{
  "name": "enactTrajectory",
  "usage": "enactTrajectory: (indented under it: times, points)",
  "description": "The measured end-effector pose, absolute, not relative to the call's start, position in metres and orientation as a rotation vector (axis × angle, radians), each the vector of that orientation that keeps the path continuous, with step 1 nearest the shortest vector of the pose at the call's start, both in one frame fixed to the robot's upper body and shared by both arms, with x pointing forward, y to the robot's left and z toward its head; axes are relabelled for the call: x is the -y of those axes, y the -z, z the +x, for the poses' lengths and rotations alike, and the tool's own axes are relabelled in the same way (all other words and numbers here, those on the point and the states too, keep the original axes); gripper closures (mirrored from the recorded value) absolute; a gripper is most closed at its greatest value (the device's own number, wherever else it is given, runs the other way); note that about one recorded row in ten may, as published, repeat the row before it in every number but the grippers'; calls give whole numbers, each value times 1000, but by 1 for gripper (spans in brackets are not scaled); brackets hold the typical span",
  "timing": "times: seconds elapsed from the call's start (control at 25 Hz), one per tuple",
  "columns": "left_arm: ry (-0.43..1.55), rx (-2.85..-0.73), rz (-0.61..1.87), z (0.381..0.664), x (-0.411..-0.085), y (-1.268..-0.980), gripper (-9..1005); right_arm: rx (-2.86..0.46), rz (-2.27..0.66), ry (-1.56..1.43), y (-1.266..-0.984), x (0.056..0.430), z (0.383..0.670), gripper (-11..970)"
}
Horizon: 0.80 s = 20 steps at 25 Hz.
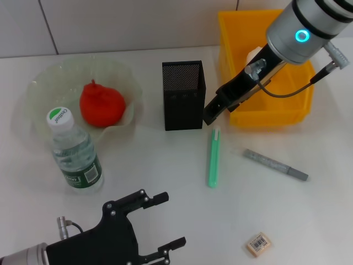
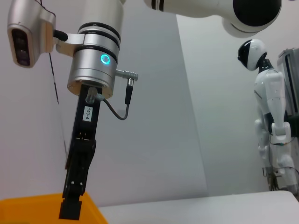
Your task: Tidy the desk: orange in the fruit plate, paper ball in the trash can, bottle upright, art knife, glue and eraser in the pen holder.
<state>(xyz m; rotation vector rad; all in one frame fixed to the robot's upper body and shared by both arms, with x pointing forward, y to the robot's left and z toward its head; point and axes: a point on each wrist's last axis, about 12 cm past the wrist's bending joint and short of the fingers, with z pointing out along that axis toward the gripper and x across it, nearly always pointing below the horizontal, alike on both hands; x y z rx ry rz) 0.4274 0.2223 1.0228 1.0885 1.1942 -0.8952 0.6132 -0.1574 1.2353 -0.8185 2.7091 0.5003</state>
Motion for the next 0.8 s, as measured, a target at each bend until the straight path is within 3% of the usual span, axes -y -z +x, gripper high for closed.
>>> enactTrajectory:
  times: [0.16, 0.8]
  points:
    - [891, -1200, 1091, 427, -223, -1022, 307, -2765, -737, -504, -1231, 154, 616, 310]
    - [871, -1224, 1111, 432, -229, -1020, 307, -2948, -576, -439, -1192, 151, 630, 316]
